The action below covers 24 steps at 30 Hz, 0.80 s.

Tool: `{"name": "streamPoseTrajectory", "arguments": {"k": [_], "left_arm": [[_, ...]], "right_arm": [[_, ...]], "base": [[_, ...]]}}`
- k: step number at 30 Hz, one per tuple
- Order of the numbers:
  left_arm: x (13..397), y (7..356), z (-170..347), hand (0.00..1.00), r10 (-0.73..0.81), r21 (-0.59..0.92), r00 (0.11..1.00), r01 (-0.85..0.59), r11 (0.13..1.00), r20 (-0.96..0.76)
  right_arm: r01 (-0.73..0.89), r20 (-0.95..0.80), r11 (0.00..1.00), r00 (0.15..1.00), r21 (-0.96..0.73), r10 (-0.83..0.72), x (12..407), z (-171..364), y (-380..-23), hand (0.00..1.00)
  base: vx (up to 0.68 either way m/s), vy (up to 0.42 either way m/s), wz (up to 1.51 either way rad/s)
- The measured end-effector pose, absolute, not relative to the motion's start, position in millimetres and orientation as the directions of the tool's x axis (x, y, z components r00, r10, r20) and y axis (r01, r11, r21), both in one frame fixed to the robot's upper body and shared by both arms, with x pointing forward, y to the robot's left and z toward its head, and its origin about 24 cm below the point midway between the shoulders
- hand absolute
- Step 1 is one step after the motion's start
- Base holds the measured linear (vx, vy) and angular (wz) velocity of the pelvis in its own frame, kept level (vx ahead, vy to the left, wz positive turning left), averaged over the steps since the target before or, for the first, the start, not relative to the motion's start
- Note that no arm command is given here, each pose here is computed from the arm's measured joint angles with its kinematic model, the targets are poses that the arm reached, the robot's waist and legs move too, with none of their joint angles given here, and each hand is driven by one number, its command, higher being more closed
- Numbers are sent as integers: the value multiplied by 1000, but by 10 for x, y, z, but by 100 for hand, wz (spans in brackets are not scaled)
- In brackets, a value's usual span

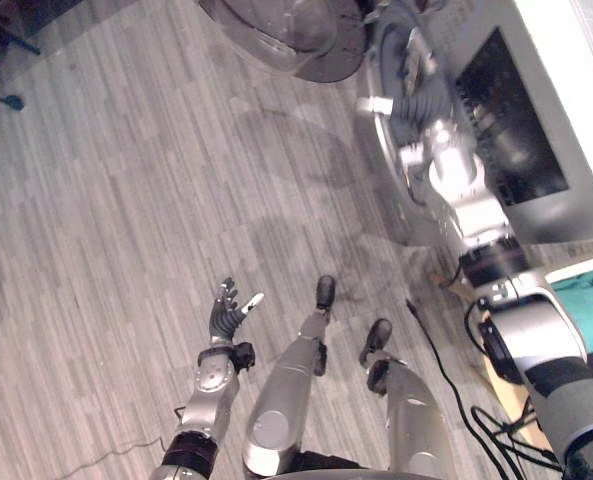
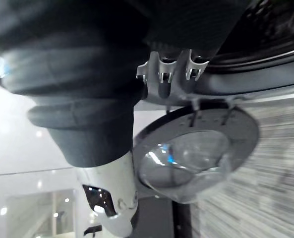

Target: Pick up the laundry basket with both hands and put the clothes into the washing machine.

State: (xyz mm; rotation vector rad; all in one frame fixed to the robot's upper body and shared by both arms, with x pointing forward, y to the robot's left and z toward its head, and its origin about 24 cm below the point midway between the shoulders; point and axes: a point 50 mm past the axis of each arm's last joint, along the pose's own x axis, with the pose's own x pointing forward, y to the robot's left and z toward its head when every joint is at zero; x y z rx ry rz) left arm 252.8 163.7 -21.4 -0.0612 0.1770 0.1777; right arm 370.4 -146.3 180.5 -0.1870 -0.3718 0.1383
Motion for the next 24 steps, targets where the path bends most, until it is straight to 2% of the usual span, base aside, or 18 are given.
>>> {"name": "streamPoseTrajectory", "arguments": {"k": [6,11,16,20,23,24], "left_arm": [[2766,1571,22,0,111,29,990,-109,994,-88],[3108,1713,429,0,95,160,995,-101,982,42],[3464,2259,1061,0,200,319,957,-260,911,210],[3611,2682,1581,0,301,418,897,-421,805,324],[3664,2991,1962,0,384,458,843,-530,714,376],[3669,3037,2132,0,408,425,816,-566,706,409]], "right_arm": [[-146,148,968,973,-203,178,3276,922,-1555,0],[-167,48,964,982,-205,180,3060,554,-1481,0],[-9,45,983,999,-185,18,3002,492,-1767,0],[161,86,977,985,-143,-149,2997,561,-2040,0],[186,136,980,975,-70,-176,2967,648,-1977,0],[203,171,979,966,-28,-195,2926,706,-1967,0]], "base": [[-45,-4,-8],[-89,-6,-15],[-61,-1,-26],[-12,7,-22],[5,-2,-34],[0,0,-36]]}}
